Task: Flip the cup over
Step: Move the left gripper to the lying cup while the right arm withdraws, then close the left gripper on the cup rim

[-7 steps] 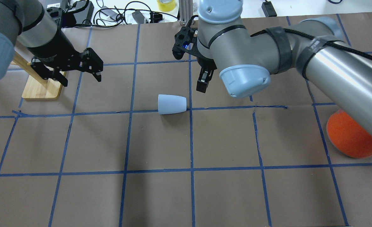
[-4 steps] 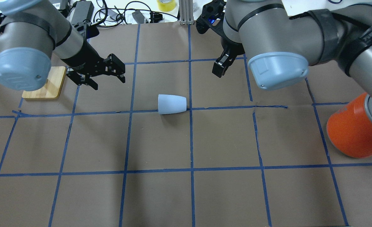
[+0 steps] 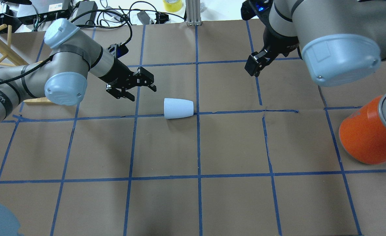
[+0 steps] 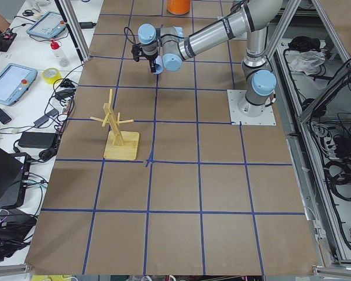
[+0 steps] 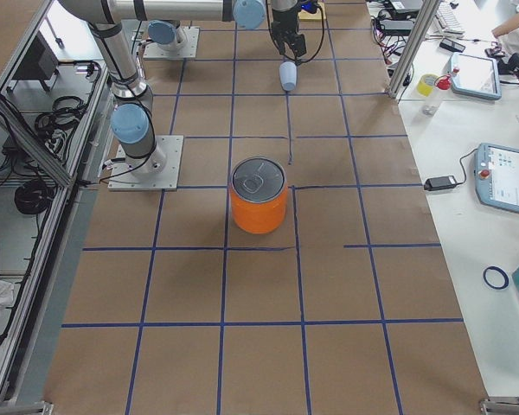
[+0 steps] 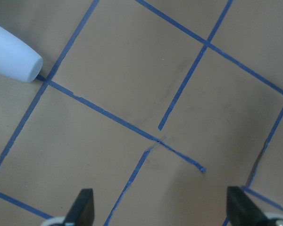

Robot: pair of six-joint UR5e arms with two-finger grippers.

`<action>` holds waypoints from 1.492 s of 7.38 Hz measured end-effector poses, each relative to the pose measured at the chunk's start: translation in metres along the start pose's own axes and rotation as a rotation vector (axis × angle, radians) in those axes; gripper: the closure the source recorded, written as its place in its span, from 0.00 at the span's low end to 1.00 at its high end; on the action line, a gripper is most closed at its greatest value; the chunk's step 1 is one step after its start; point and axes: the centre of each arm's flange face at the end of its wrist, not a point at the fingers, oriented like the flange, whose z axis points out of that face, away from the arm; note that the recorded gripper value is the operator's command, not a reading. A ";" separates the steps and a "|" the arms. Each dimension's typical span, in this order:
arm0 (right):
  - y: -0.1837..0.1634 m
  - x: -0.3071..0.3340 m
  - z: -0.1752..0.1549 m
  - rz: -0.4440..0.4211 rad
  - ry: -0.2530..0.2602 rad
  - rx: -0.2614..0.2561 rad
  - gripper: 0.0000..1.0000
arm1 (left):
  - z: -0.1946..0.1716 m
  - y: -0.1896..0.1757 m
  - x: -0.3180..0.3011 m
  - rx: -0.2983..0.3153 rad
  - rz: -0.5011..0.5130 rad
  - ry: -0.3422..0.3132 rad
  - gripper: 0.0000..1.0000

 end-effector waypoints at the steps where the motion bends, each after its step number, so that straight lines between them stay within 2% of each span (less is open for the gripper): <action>1: 0.006 0.001 -0.005 0.066 -0.003 -0.008 0.00 | 0.014 -0.005 -0.002 -0.011 -0.006 0.036 0.00; 3: 0.009 0.003 -0.011 0.180 -0.009 -0.005 0.00 | 0.038 -0.012 -0.002 -0.040 -0.027 0.124 0.00; 5: 0.012 0.014 -0.014 0.308 -0.066 0.016 0.00 | 0.059 -0.011 0.002 -0.077 -0.029 0.146 0.00; 6: 0.016 0.022 -0.017 0.348 -0.077 0.023 0.00 | 0.068 -0.011 0.002 -0.092 -0.031 0.147 0.00; 7: 0.022 0.028 -0.021 0.373 -0.071 0.015 0.00 | 0.073 -0.012 0.002 -0.100 -0.039 0.147 0.13; 8: 0.027 0.029 -0.024 0.389 -0.062 0.003 0.00 | 0.076 -0.012 0.002 -0.106 -0.049 0.147 0.20; 9: 0.030 0.031 -0.026 0.399 -0.055 0.001 0.00 | 0.080 -0.012 0.004 -0.113 -0.054 0.159 0.21; 10: 0.031 0.031 -0.026 0.413 -0.053 -0.003 0.00 | 0.083 -0.011 0.010 -0.122 -0.062 0.181 0.39; 11: 0.032 0.032 -0.027 0.428 -0.052 -0.006 0.00 | 0.086 -0.009 0.016 -0.130 -0.072 0.191 0.86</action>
